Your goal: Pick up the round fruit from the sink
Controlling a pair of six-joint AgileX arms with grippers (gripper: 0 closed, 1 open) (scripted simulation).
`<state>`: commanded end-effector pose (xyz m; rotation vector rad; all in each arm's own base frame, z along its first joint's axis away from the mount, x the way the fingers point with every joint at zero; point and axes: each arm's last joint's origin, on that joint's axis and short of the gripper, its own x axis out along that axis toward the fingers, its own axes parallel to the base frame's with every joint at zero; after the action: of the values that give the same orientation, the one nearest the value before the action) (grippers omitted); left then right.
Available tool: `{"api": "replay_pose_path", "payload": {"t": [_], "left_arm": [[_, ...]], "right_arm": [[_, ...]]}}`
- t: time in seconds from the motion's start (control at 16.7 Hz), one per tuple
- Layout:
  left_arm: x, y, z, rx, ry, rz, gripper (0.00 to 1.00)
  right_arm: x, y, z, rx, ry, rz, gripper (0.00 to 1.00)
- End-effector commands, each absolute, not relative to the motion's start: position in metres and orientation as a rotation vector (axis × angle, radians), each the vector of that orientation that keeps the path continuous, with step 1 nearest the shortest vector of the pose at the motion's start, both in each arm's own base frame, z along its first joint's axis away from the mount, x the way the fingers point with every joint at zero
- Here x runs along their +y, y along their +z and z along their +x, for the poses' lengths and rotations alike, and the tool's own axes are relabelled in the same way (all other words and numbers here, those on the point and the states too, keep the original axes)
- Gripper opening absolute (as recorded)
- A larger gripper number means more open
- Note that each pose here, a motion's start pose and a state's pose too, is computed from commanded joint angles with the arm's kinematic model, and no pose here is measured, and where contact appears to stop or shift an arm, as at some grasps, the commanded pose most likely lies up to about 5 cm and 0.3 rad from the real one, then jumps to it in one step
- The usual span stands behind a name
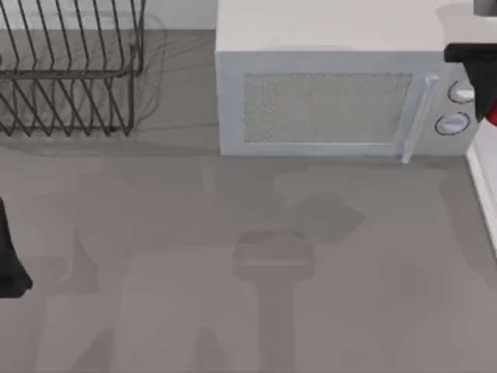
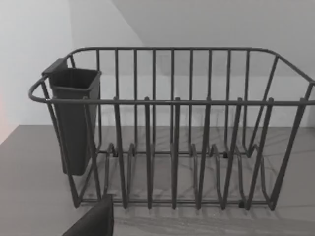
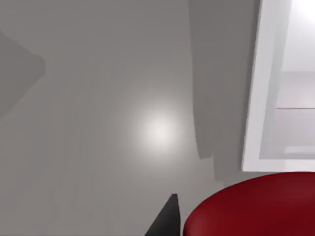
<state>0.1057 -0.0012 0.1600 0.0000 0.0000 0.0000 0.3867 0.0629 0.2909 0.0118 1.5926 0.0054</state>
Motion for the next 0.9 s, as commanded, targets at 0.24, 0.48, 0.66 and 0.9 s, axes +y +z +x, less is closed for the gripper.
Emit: {"api": "replay_pose_path", "payload": {"t": [0.24,0.48,0.66,0.9], "left_arm": [[-0.001,0.160,0.106,0.000,0.000,0.000,1.00],[-0.001,0.160,0.106,0.000,0.000,0.000,1.00],[-0.001,0.160,0.106,0.000,0.000,0.000,1.00],[-0.001,0.160,0.106,0.000,0.000,0.000,1.00]], "right_arm": [[0.151,0.284,0.344,1.595,-0.002,0.004,0.00],[0.213,0.275,0.299,1.581,-0.007,0.005,0.00],[0.235,0.270,0.278,1.572,-0.008,0.007,0.00],[0.237,0.270,0.276,1.571,-0.008,0.008,0.00]]}}
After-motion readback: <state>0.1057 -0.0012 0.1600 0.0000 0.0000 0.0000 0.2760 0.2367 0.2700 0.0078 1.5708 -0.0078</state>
